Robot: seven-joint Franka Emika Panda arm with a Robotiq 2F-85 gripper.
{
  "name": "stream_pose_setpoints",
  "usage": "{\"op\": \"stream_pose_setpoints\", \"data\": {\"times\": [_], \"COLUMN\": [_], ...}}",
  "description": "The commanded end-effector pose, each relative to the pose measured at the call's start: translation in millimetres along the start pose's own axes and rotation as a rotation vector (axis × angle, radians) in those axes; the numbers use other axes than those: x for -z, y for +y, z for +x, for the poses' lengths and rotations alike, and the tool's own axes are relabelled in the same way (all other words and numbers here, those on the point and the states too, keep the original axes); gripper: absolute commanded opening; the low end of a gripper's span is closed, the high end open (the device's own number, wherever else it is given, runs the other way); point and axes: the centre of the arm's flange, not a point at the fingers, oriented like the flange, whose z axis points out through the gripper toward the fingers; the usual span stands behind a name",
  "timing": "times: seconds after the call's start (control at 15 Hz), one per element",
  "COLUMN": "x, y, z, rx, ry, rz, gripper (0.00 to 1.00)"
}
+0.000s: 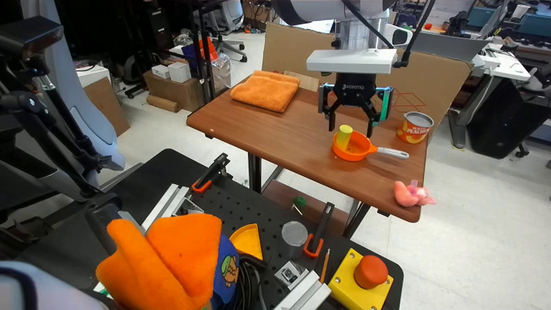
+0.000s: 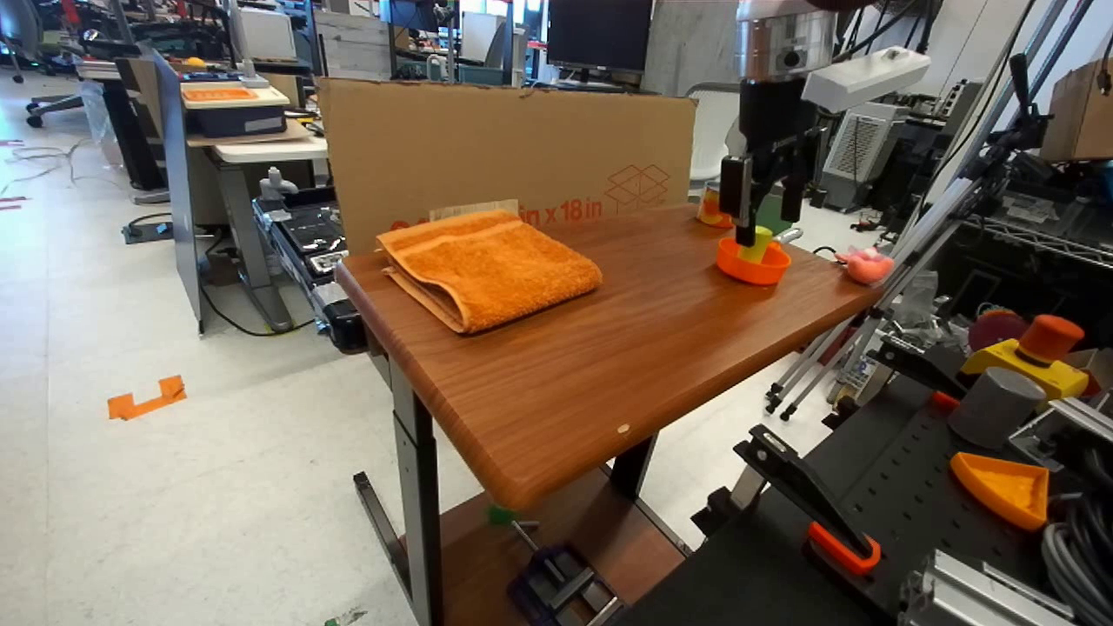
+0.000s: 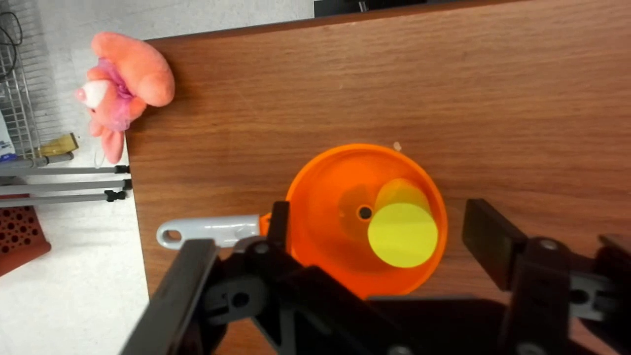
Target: Take the yellow cylinder out of the orange pan
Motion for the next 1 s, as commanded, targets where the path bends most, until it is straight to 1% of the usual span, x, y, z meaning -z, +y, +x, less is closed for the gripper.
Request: {"op": "stream_pose_setpoints", "data": {"times": [0.0,0.33,0.4,0.53,0.73,0.93], "x": [-3,-7,-5,9,48,79], "y": [-9,-16,-17,-12,6,8], "z": [-1,5,4,-6,-39,-67], "rx": [-0.004,-0.034,-0.035,-0.02,0.03,0.089], "ry": [-0.001,-0.02,-0.022,-0.019,0.01,0.034], "rz": [0.0,-0.012,-0.013,-0.008,0.038,0.071], "gripper": [0.58,0.25,0.2,0.18,0.18,0.18]}}
